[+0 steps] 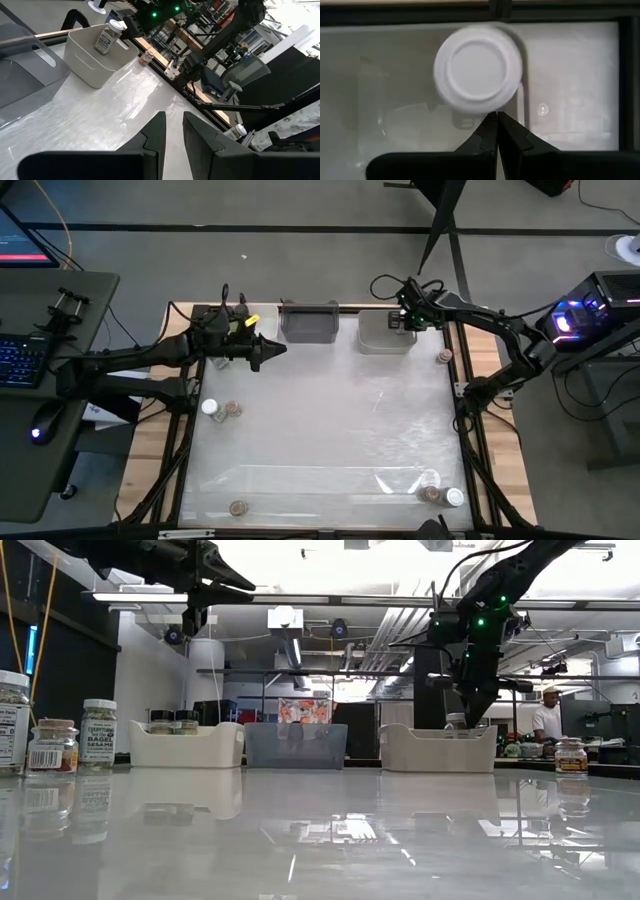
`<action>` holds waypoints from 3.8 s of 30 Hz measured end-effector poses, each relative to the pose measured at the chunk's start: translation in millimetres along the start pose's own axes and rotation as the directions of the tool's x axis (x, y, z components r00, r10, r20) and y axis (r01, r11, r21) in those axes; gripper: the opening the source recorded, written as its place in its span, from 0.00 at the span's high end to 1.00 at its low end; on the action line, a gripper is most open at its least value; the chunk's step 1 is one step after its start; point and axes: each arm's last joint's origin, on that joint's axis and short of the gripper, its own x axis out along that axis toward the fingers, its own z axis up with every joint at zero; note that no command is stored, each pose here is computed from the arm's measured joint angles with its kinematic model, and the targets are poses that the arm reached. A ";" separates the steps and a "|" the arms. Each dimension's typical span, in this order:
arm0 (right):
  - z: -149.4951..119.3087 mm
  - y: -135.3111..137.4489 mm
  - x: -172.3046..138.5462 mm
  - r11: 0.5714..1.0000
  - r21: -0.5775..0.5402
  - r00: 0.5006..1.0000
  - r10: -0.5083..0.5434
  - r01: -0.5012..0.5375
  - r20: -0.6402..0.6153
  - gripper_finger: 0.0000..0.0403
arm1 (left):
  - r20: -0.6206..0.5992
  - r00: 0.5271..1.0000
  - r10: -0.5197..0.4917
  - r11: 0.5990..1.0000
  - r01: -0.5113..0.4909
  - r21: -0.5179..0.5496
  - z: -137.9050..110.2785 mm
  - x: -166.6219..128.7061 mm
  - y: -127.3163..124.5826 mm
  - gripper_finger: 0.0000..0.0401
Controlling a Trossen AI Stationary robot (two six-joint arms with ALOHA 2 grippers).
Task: Sort spices by type
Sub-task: Put the top right white seasoning bottle into the gray bin, then put the bottom right white seasoning bottle into the gray bin
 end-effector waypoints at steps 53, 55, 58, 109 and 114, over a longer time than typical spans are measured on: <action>-341.8 -13.6 -176.0 0.625 -0.593 0.567 -0.277 -0.507 -0.776 0.08 | 0.016 1.000 0.023 1.000 -0.023 -0.017 3.4 -1.2 5.0 0.87; -353.6 -14.6 -175.6 0.614 -0.598 0.550 -0.299 -0.516 -0.780 0.08 | 0.019 0.999 0.027 0.999 -0.026 -0.019 4.3 -1.5 6.4 0.87; -366.6 -17.9 -170.3 0.600 -0.639 0.564 -0.347 -0.481 -0.749 0.08 | 0.023 0.999 0.031 0.999 -0.031 -0.022 5.5 -1.9 8.0 0.87; -117.7 32.9 -157.6 0.826 -0.363 0.874 0.282 -0.431 -0.396 0.52 | 0.088 0.996 0.021 1.000 -0.019 -0.016 13.7 -3.6 9.9 0.87; -40.0 38.3 -137.8 0.897 -0.333 0.941 0.206 -0.291 -0.267 0.52 | 0.097 0.995 0.015 1.000 -0.014 -0.005 14.6 -3.7 9.2 0.87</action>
